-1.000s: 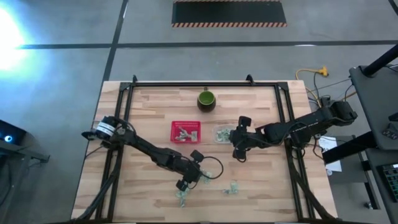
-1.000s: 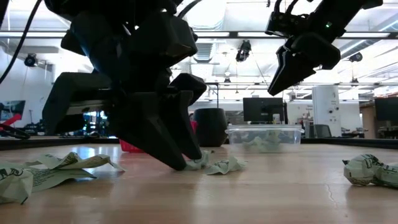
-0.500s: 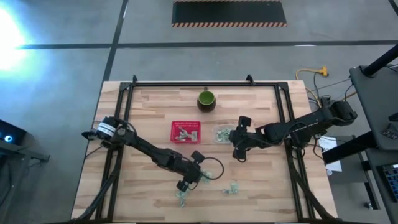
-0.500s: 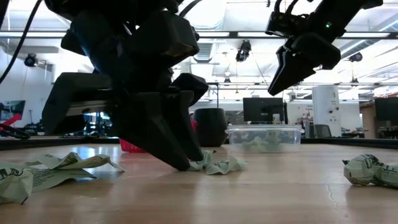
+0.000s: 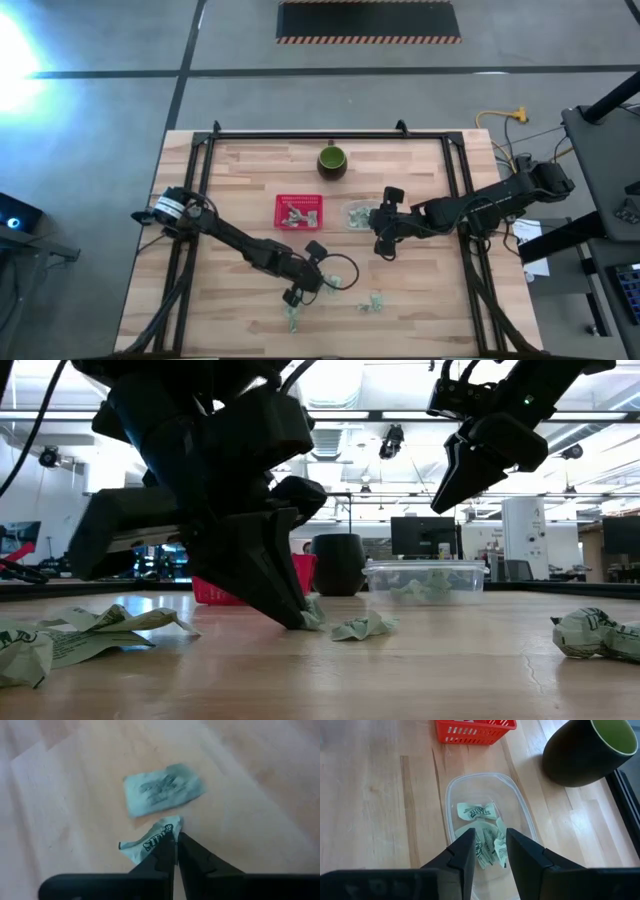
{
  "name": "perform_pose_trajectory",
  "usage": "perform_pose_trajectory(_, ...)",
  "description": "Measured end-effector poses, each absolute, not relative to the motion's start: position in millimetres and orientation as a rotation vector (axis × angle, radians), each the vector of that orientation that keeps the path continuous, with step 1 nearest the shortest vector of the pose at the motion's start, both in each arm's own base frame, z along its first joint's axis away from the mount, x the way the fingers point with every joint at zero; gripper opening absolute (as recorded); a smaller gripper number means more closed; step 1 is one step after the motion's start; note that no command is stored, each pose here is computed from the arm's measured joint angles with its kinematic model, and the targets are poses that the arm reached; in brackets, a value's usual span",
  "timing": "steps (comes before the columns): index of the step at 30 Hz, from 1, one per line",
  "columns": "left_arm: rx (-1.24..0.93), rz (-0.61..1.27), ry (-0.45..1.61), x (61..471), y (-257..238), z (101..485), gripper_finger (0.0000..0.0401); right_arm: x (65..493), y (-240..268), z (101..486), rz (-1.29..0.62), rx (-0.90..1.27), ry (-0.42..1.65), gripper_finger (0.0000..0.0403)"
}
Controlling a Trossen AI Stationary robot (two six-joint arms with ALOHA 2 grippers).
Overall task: Pick and place items into bin
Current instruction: Put the stevia packet into the red bin
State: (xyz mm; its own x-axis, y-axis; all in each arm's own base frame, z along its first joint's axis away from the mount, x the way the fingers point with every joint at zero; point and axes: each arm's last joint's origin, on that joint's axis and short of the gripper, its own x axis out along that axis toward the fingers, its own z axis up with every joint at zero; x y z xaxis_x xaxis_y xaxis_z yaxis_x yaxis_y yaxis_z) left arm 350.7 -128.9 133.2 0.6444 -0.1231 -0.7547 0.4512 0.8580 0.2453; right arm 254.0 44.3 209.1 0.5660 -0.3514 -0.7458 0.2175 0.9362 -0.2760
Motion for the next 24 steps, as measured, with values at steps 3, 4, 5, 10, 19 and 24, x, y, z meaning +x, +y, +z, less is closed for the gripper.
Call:
perform_pose_trajectory(3, 0.469, -0.282, 0.835, 347, -125, 139, 0.0001, 254, 44, 209, -0.336, -0.159, 0.910, 0.0095)
perform_pose_trajectory(4, 0.479, -0.260, 0.839, 345, -124, 142, 0.0001, 254, 44, 209, -0.336, -0.160, 0.911, 0.0094)
perform_pose_trajectory(5, 0.490, -0.235, 0.840, 344, -123, 146, 0.0001, 254, 44, 209, -0.336, -0.160, 0.910, 0.0093)
perform_pose_trajectory(10, 0.534, -0.153, 0.850, 333, -117, 168, 0.0001, 254, 44, 209, -0.336, -0.160, 0.911, 0.0091)
perform_pose_trajectory(19, 0.625, 0.092, 0.873, 307, -88, 207, 0.0001, 254, 44, 209, -0.338, -0.155, 0.908, 0.0087)
perform_pose_trajectory(24, 0.590, 0.170, 0.875, 295, -61, 216, 0.0001, 254, 44, 209, -0.340, -0.151, 0.908, 0.0082)
